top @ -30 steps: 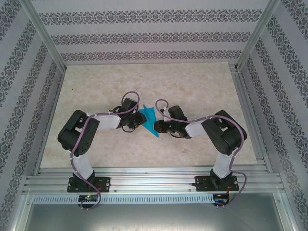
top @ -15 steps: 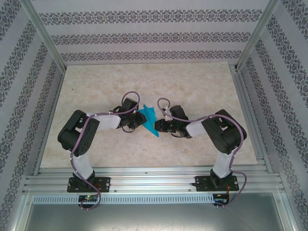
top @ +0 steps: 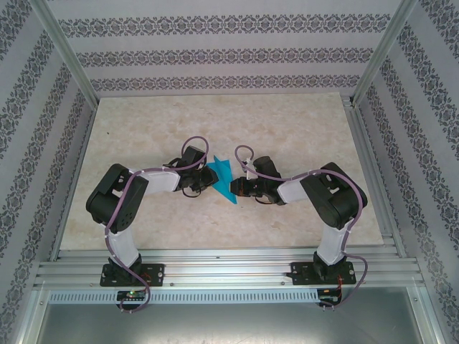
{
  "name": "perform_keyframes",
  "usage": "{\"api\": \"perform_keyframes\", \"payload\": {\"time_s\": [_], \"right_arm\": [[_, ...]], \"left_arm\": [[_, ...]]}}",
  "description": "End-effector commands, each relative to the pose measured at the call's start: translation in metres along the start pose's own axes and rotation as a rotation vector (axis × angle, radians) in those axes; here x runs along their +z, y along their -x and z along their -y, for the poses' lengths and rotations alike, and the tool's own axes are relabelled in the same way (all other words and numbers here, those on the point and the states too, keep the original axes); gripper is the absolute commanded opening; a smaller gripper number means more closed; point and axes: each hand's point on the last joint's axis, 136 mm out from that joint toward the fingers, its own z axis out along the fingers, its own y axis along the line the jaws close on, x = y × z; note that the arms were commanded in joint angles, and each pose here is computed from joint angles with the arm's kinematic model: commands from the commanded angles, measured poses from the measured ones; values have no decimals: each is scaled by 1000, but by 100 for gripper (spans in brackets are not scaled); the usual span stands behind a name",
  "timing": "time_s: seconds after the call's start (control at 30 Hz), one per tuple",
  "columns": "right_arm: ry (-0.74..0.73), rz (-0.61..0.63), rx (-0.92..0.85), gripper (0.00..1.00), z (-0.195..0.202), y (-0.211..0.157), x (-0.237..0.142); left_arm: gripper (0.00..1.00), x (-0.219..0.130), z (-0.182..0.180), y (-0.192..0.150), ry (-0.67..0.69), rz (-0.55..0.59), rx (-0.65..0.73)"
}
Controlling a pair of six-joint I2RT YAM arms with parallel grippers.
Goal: Fold a paper plane with a square sheet of paper (fold left side to right side)
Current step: Fourth fold the wing at the center of the table.
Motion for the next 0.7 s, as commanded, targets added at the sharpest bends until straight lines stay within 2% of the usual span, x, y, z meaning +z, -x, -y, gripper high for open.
{"api": "perform_keyframes", "payload": {"time_s": [0.0,0.07,0.33,0.67], "right_arm": [[11,-26,6,6,2,-1,3],[13,-37,11,4,3,-3,5],[-7,-50,57,3,14,-4,6],[6,-67,62,4,13,-6,8]], "left_arm": [[22,6,-27,-12,105,-34,2],[22,6,-27,-12,106,-34,4],[22,0,-20,-10,92,-30,26],[29,-37,30,2,-22,2,106]]}}
